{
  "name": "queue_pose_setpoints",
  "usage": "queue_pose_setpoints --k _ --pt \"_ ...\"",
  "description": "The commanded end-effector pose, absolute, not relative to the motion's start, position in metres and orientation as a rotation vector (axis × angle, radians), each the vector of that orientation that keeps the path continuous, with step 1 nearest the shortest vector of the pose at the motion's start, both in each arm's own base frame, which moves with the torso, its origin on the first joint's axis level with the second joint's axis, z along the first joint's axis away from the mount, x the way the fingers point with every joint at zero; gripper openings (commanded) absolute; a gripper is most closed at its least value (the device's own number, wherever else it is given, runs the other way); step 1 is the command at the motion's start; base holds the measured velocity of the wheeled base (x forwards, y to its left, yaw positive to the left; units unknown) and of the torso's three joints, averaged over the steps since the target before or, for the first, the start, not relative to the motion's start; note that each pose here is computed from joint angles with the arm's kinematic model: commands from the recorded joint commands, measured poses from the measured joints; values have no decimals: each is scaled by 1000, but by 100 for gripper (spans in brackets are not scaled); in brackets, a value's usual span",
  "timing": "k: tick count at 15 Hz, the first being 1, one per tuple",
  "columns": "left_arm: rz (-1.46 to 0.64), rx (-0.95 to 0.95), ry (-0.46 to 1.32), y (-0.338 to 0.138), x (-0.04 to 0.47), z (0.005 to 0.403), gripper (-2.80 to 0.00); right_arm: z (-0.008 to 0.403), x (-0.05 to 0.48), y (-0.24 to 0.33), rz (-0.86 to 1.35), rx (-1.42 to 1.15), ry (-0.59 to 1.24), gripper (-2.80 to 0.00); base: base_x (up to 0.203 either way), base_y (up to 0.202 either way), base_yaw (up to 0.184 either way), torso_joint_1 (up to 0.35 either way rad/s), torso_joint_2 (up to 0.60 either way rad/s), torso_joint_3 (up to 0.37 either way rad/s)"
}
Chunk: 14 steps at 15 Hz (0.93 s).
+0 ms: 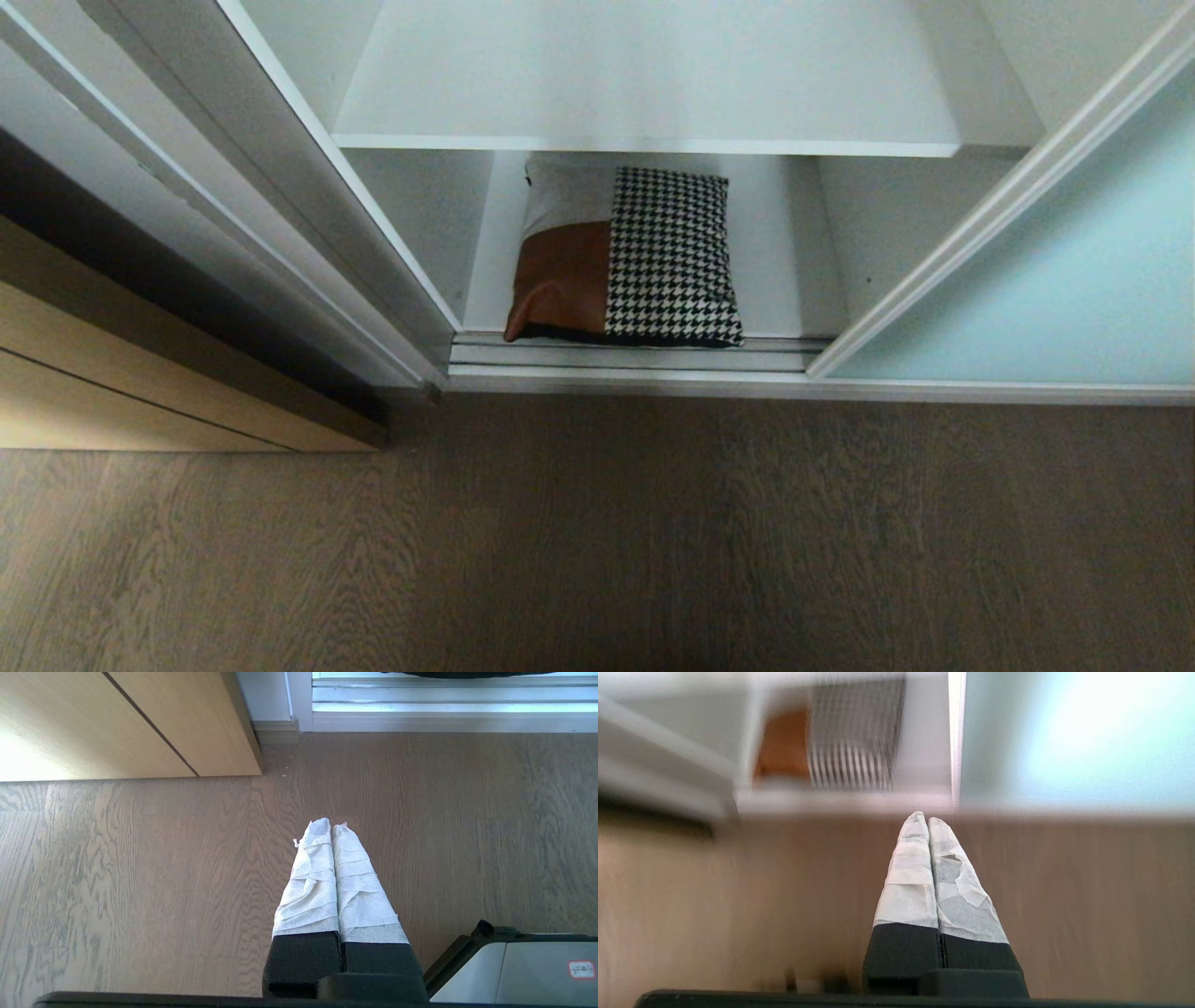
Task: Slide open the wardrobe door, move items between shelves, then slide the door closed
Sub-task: Close the door
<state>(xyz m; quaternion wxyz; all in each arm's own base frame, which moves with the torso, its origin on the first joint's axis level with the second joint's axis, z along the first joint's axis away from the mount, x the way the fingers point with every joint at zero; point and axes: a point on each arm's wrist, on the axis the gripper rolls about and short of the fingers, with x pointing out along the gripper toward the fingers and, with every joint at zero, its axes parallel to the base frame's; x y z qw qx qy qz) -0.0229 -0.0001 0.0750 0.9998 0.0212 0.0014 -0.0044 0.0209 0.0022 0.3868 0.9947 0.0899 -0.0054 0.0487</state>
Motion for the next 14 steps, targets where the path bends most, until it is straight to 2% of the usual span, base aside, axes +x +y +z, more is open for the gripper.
queue_pose_setpoints --k 1,7,11,14 --pt "-9 43 6 0 -23 75 -280 398 33 1 75 209 -106 -280 0 0 0 0 0 0" --pt "-9 43 5 0 -23 75 -280 396 64 -8 -41 242 -139 -280 0 0 0 0 0 0" --pt "-9 43 6 0 -23 75 -280 406 83 -11 54 302 -187 -280 0 0 0 0 0 0" --pt "-9 43 6 0 -23 75 -280 403 98 -14 78 328 -158 -280 0 0 0 0 0 0"
